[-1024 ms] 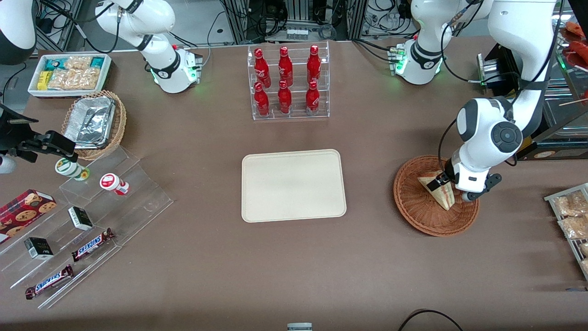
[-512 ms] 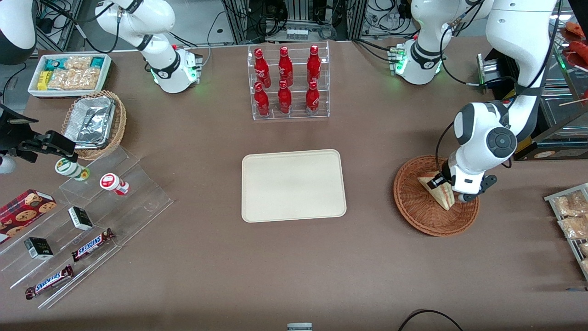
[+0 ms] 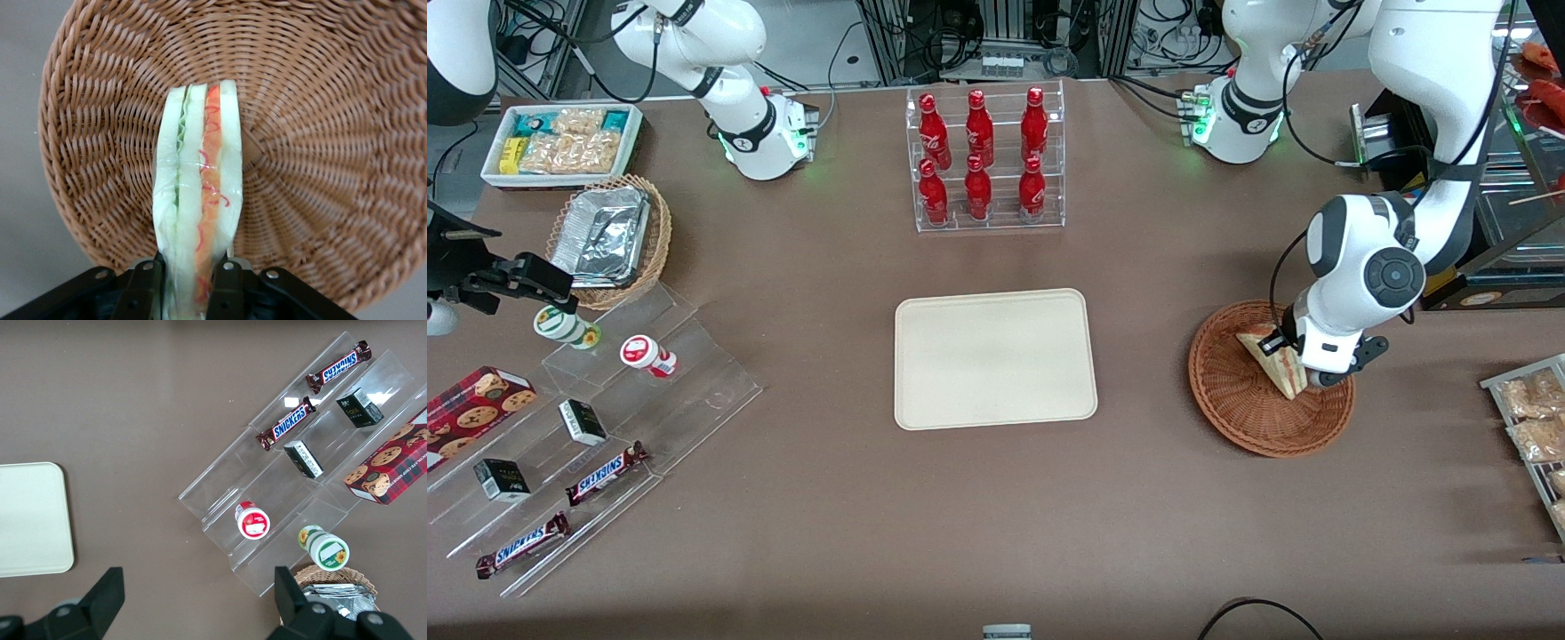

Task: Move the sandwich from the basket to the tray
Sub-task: 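Lift the sandwich and carry it with the left gripper over the cream tray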

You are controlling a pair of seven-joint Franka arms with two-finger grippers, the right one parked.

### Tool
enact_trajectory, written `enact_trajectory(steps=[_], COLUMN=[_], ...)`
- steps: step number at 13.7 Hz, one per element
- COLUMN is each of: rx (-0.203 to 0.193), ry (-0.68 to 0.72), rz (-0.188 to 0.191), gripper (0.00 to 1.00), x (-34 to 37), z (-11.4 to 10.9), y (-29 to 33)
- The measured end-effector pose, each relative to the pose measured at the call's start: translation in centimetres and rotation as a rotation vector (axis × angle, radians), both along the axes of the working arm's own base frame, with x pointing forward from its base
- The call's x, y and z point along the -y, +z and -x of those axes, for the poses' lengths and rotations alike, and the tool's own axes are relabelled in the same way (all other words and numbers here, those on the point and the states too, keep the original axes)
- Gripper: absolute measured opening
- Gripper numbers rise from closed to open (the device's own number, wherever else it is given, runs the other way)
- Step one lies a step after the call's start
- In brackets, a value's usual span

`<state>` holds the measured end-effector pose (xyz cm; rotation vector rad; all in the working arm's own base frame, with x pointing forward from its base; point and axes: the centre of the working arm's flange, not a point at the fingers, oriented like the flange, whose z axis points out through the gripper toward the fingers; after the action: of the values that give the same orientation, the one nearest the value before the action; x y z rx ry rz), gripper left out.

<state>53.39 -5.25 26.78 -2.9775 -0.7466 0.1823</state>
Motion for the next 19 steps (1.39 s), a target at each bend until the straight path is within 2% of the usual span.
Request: enact_trajectory(steps=[3,5,8,12,17,19], rx=[-0.043,-0.061,-0.048,-0.043,-0.058,-0.056], ry=[-0.088,-0.14,-0.238,-0.303,-0.405,-0.424], rz=[0.001,0.004,0.021,0.094,0.142,0.145], gripper=[0.15,0.15,0.15,0.15,0.15,0.15], x=[2.7,5.4,11.0,18.4,29.0,32.8], z=[-0.4,-0.9,-0.5,0.8,1.5,1.4], y=[3.6,6.0,7.9,8.7,6.7,5.6])
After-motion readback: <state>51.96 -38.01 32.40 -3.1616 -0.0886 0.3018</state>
